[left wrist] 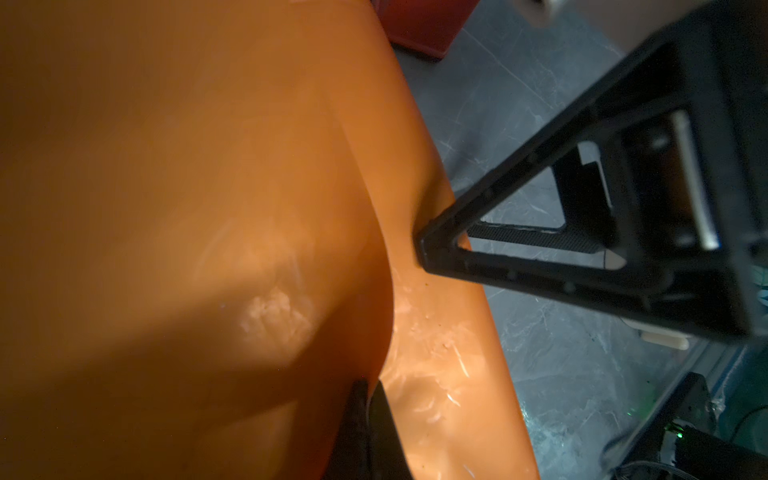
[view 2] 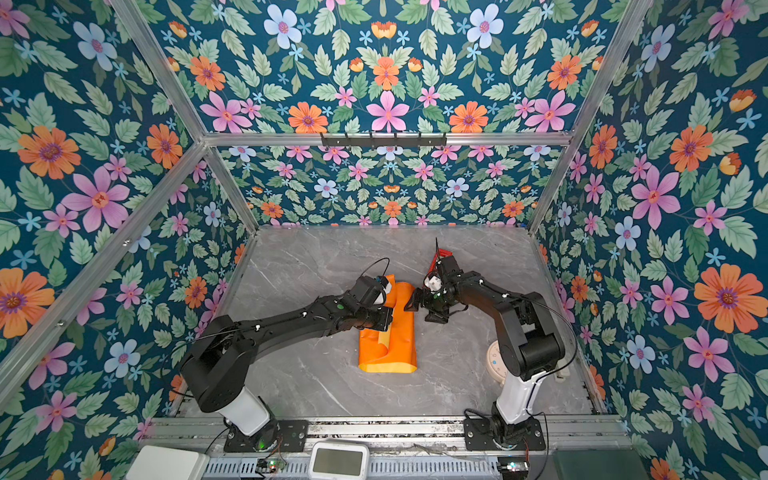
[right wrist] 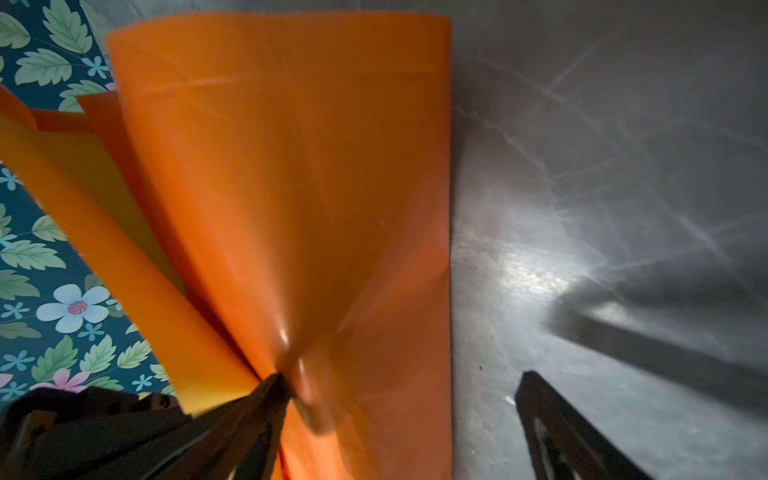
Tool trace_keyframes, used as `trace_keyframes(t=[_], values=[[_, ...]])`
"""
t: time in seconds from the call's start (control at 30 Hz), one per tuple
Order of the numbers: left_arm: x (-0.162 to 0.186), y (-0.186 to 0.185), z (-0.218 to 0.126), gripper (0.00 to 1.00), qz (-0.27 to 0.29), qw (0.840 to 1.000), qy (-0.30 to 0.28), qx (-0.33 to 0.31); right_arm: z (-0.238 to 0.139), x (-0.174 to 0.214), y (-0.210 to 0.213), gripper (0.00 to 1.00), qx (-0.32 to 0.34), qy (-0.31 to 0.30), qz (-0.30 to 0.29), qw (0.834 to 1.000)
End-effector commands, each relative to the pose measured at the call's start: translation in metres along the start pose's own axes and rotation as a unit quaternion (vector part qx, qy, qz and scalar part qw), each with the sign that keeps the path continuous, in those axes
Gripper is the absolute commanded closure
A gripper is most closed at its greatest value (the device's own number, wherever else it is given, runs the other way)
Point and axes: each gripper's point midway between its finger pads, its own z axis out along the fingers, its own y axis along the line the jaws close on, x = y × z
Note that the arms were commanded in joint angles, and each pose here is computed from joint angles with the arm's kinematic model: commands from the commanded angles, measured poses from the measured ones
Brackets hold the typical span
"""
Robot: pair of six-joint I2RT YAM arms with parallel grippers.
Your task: Wrap the gift box in paper
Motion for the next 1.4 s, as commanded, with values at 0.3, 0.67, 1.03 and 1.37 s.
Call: trace_keyframes(t=[0.3, 0.67, 1.03, 1.37], values=[[0.032, 0.038, -0.008, 1.0, 0.0, 0.992, 0.081, -0.097, 0.017, 0.02, -0.04, 0.14, 0.054, 0.022, 0.009, 0.998], [-0.04, -0.024, -0.021, 1.0, 0.006, 1.0, 0.003, -0.007, 0.018, 0.025, -0.051, 0.14, 0.073, 0.019, 0.014, 0.997], [-0.037, -0.052, -0.009, 1.0, 0.0, 0.997, 0.028, 0.068, 0.019, 0.026, -0.053, 0.15, 0.073, 0.016, 0.02, 0.997], [-0.029, -0.044, 0.007, 1.0, -0.017, 0.998, 0.03, 0.061, 0.017, 0.028, -0.053, 0.15, 0.07, 0.007, 0.027, 0.997]])
